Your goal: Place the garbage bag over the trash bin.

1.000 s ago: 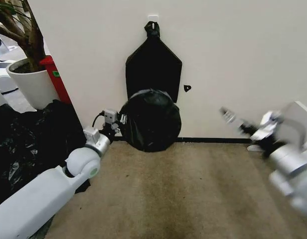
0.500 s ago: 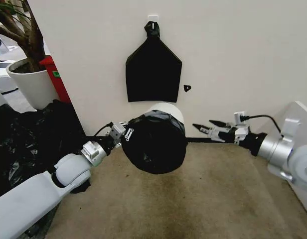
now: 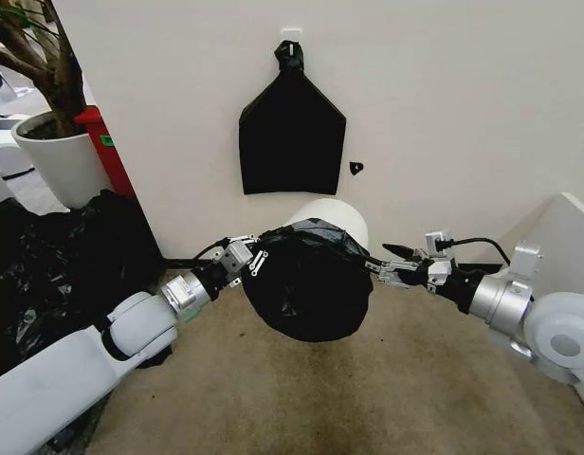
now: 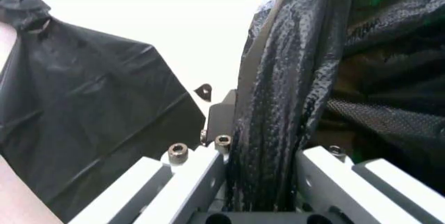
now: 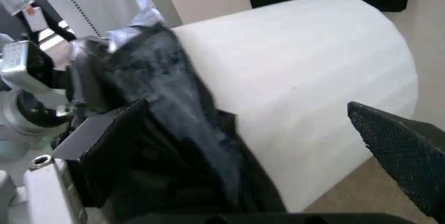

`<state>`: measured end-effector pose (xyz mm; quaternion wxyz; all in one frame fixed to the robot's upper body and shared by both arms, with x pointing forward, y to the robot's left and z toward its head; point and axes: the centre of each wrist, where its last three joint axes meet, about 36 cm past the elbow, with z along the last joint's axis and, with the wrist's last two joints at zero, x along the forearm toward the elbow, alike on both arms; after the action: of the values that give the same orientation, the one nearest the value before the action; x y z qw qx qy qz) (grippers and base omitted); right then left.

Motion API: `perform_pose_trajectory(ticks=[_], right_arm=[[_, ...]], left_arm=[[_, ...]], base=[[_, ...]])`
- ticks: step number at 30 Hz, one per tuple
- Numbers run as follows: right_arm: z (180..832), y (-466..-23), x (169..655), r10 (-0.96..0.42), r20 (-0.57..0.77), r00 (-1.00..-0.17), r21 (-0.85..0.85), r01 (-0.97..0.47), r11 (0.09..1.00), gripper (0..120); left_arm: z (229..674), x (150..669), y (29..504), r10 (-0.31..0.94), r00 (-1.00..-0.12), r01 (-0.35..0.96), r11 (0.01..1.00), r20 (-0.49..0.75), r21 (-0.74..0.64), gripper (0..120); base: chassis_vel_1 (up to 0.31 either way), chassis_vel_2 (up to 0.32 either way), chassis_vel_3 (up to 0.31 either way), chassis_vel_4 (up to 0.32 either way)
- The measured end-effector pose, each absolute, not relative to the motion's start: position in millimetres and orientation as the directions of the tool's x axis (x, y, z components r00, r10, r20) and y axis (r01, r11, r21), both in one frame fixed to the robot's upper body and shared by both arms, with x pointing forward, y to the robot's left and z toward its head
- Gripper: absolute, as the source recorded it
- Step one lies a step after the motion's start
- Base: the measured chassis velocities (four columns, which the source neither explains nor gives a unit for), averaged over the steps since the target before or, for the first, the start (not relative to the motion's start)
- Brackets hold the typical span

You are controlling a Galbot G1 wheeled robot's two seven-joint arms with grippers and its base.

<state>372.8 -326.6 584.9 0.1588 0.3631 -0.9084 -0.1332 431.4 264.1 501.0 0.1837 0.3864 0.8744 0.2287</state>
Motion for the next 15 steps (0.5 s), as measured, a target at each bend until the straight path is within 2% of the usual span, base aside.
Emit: perform_pose_trajectory(ticks=[15], right_arm=[[585.5, -328.4, 376.9, -0.706, 0.2, -0.68, 0.343, -0.626, 0.7, 100]], left_arm=[[511.9, 418.5, 262.4, 0.776, -0.612, 0.601, 0.582, -0.154, 0.547, 0]], base=[[0.0, 0.0, 0.0, 0.0]])
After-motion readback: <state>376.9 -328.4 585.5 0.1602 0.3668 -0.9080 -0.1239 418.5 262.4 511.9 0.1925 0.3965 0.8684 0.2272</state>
